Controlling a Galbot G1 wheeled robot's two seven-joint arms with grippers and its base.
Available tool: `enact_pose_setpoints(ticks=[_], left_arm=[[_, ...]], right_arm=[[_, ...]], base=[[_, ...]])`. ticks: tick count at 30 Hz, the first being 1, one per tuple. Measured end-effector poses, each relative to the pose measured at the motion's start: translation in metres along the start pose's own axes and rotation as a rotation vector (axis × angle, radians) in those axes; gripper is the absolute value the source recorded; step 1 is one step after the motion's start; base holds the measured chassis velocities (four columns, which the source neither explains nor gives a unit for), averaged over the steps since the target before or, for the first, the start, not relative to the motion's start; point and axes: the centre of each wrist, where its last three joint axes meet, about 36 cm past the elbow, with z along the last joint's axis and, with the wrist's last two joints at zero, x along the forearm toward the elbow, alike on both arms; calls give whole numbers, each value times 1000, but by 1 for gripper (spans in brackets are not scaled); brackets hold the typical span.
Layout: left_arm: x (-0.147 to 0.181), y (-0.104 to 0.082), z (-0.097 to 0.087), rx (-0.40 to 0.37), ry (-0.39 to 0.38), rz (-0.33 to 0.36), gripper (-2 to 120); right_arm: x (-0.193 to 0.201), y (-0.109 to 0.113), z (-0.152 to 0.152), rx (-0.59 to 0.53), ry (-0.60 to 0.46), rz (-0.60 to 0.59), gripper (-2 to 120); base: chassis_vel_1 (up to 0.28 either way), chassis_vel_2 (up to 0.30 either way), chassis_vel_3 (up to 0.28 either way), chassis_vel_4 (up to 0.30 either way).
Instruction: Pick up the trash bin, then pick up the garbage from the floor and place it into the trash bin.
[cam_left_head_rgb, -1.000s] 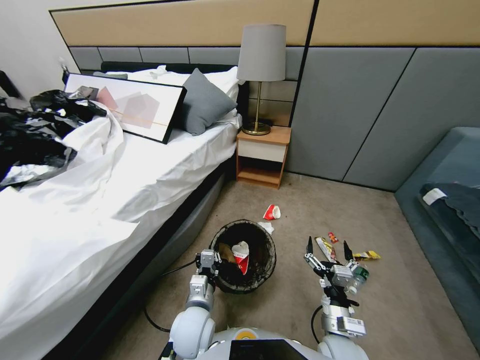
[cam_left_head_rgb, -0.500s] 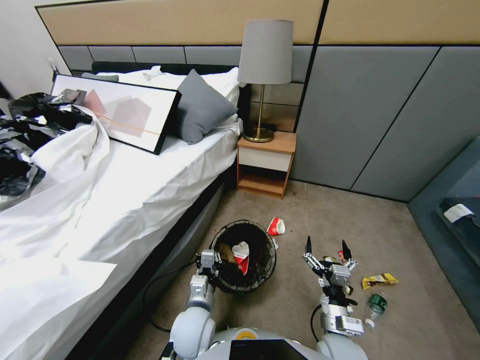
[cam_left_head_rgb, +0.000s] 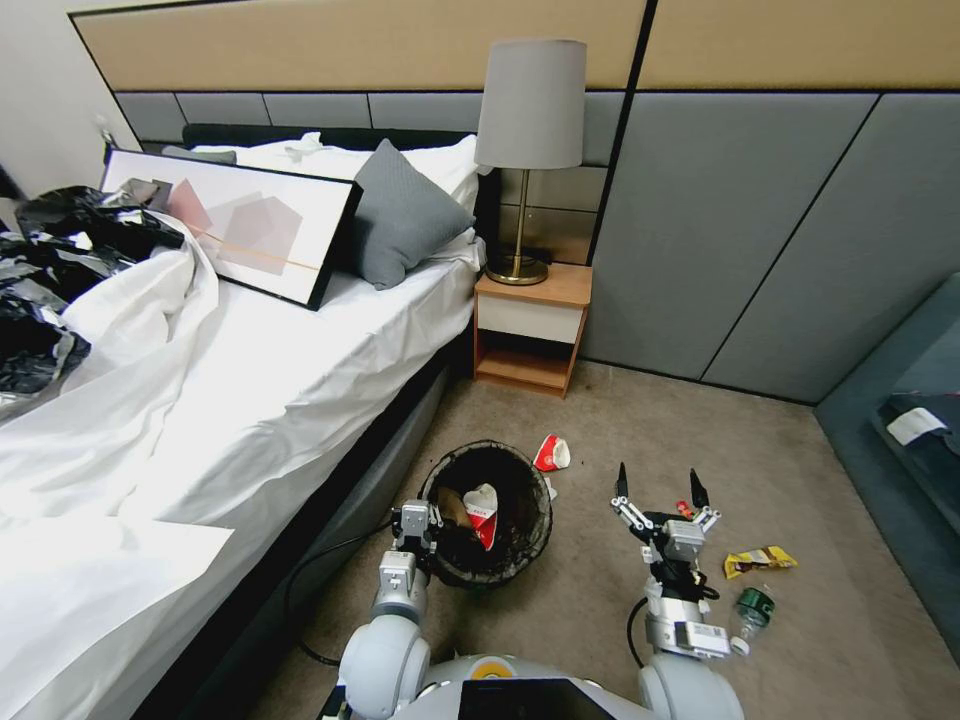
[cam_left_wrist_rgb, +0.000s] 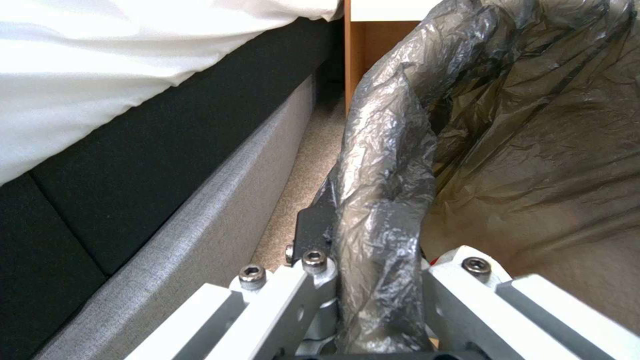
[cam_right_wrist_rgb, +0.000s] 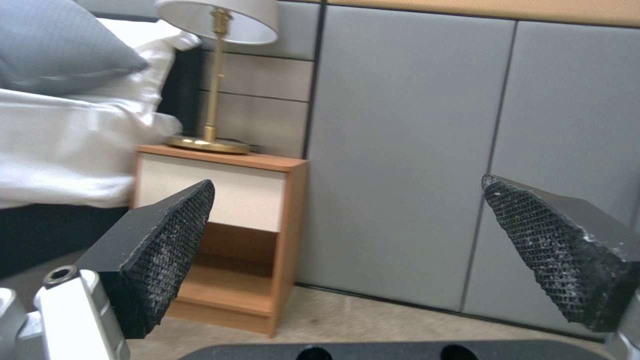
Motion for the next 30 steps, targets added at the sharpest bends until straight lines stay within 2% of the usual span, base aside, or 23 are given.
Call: enact_pose_setpoints(ticks=[2,3,6,8,11,14,16,17,20,22,25,30], left_arm=[[1,0,-1,-1,-1,1,1],[1,0,-1,-1,-1,1,1],[2,0,-2,-3,-3,1,1],[2,0,-2,-4,-4,1,1],[3,1,-2,-5,-5,1,1],[2,1,-2,-6,-6,1,1],[2,1,-2,-6,-7,2,1],[2,1,-2,-6,-7,2,1],[2,0,-2,-6,-5,4,1],[2,0,-1,-6,-4,4,1],[1,-1,-1,-5,-2,5,1],[1,-2,0,-3,-1,7,1]], right_arm=[[-20,-13,2,22,23,4,100],[-20,-13,2,22,23,4,100],[-42,-31,6,22,109,2,100],[-46,-35,8,29,125,2,100],[-56,-54,20,73,205,-3,100],[-59,-64,28,94,248,-7,100],[-63,-81,50,114,334,-20,100],[-63,-81,50,114,334,-20,100],[-66,-100,79,106,414,-50,100],[-65,-104,84,100,428,-62,100],[-59,-120,111,82,505,-123,100],[-52,-131,133,77,569,-140,100]], base=[[0,0,0,0],[0,0,0,0],[0,0,0,0],[0,0,0,0],[0,0,0,0],[0,0,0,0],[0,0,0,0],[0,0,0,0],[0,0,0,0],[0,0,0,0],[0,0,0,0],[0,0,0,0]])
